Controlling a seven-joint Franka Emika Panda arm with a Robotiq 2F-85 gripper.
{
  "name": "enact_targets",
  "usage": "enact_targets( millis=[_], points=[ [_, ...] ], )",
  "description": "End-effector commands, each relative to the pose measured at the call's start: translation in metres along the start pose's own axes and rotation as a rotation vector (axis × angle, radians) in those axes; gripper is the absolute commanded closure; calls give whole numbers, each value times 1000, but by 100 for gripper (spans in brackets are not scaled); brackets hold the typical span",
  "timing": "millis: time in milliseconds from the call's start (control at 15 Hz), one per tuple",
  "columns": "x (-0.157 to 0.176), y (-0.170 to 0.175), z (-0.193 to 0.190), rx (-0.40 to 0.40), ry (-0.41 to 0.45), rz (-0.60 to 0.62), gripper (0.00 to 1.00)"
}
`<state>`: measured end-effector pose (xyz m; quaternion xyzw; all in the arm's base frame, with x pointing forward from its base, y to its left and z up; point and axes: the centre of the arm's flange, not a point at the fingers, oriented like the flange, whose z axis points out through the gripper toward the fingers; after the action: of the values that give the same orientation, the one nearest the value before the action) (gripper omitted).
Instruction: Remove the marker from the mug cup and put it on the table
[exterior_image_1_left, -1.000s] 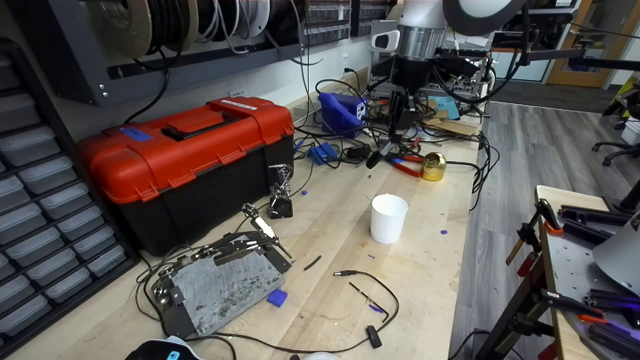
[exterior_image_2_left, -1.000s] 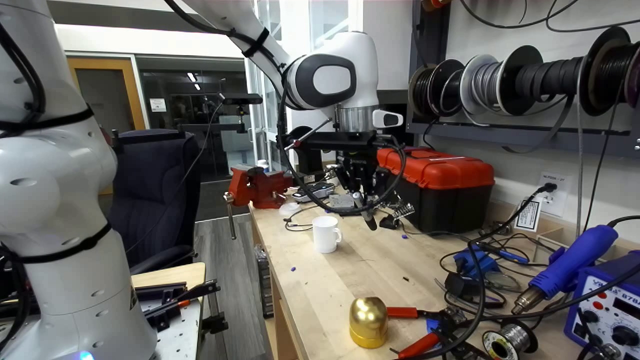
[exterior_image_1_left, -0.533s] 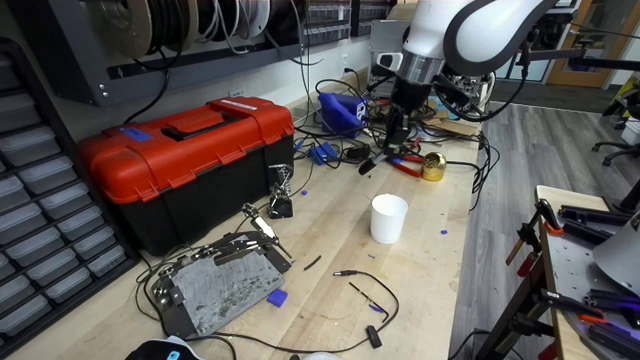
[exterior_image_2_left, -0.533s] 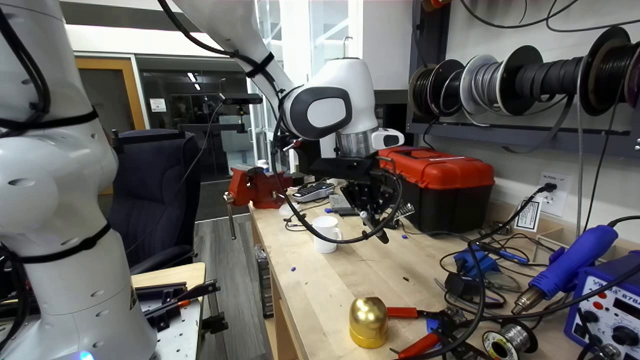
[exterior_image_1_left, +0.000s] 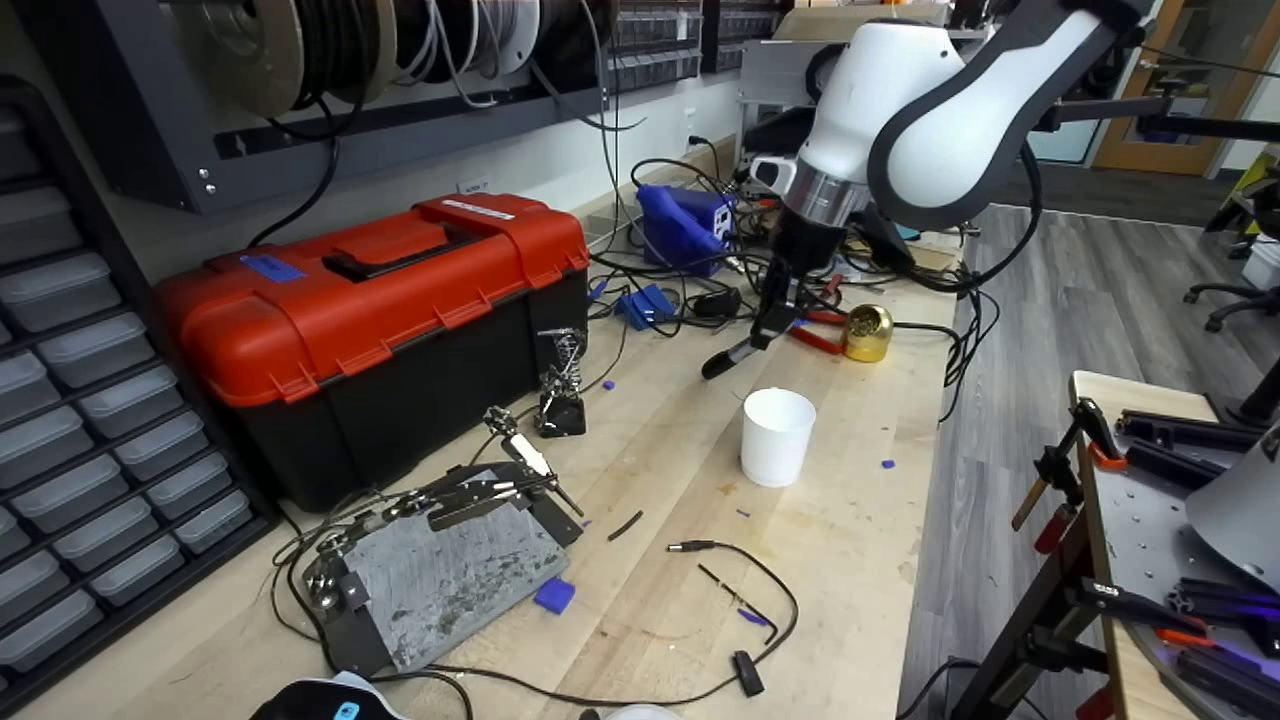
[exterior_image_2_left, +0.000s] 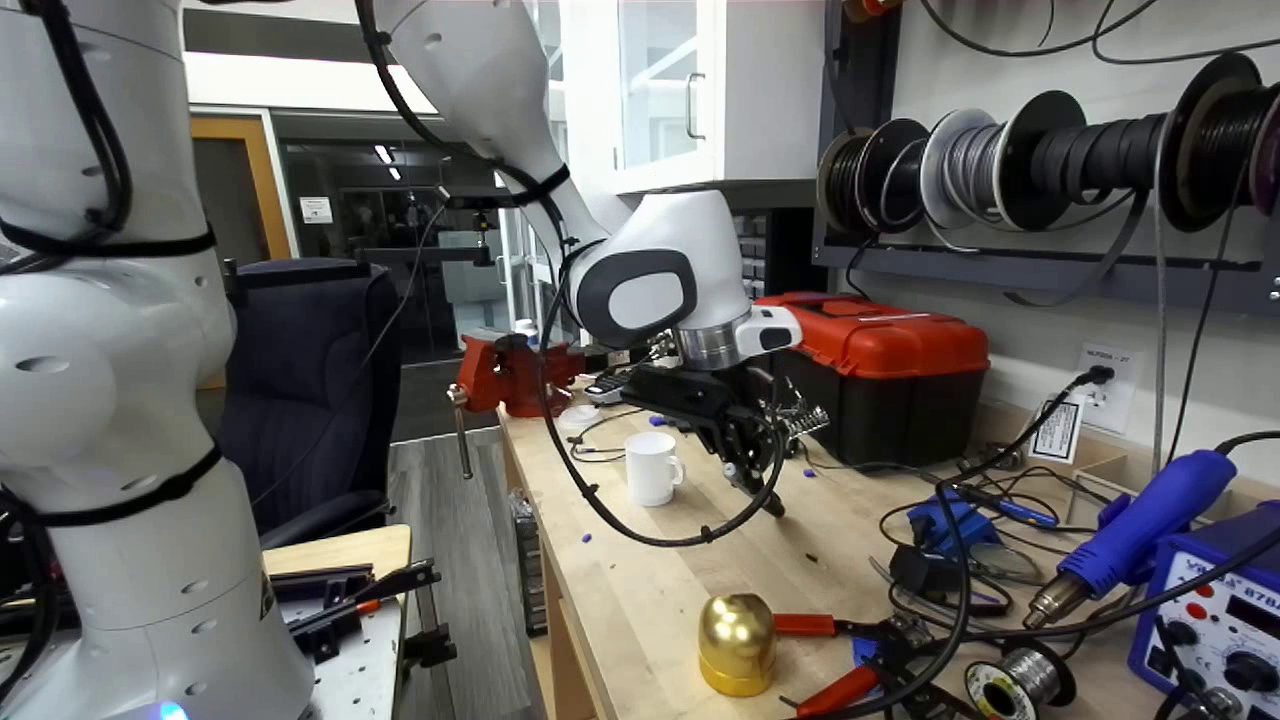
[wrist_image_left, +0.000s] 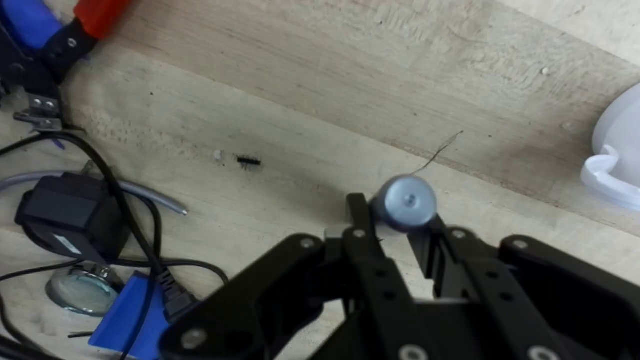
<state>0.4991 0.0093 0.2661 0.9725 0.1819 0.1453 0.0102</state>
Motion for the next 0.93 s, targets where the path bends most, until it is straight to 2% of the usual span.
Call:
enact_targets(
  millis=[0, 533, 800, 867],
  points=[
    [-5, -13, 18, -2, 14, 32, 50],
    [-3, -19, 12, -35, -5, 30, 2],
    [1, -11, 2, -62, -9, 30, 0],
    [0, -8, 18, -39, -12, 11, 0]
  ],
)
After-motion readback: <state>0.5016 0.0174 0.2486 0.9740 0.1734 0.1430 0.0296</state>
